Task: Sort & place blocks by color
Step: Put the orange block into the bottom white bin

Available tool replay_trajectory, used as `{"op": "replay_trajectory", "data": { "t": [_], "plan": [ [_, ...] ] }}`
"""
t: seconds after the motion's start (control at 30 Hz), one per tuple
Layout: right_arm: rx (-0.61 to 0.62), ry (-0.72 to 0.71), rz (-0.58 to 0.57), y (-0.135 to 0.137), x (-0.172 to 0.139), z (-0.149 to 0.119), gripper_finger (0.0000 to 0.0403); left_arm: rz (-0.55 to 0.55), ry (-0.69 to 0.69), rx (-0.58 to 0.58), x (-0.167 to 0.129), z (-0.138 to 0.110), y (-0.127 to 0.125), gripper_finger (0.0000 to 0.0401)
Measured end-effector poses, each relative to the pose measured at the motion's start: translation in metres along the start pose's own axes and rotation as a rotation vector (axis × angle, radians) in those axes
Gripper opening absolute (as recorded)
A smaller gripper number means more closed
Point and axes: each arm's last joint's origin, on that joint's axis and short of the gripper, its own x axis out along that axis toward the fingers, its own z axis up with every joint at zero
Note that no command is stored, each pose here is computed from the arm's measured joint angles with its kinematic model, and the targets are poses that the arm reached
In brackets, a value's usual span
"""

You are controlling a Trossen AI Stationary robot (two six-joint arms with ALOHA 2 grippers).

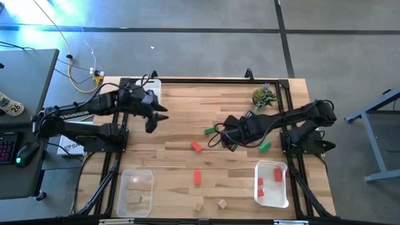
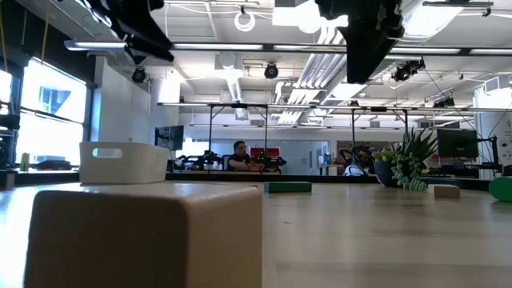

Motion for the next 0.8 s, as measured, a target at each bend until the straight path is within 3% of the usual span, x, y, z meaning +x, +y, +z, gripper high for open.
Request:
{"op": "replay_trajectory", "data": {
  "t": [0.3, 0.63, 0.8],
  "plan": [
    [-0.003, -0.052, -0.016, -0.004, 0.004, 0.010, 0.0213, -0.098, -0.127, 0.299, 0.003, 0.011, -0.023, 0.0163],
    [-0.002, -0.065, -0.025, -0.004, 0.004, 0.010, 0.0213, -0.113, -0.276, 0.409, 0.010, 0.026, -0.033, 0.0209],
    [-0.007, -0.069, -0.025, -0.005, 0.003, 0.010, 0.0213, -0.115, -0.238, 0.470, 0.030, 0.026, -0.033, 0.0222]
  ]
}}
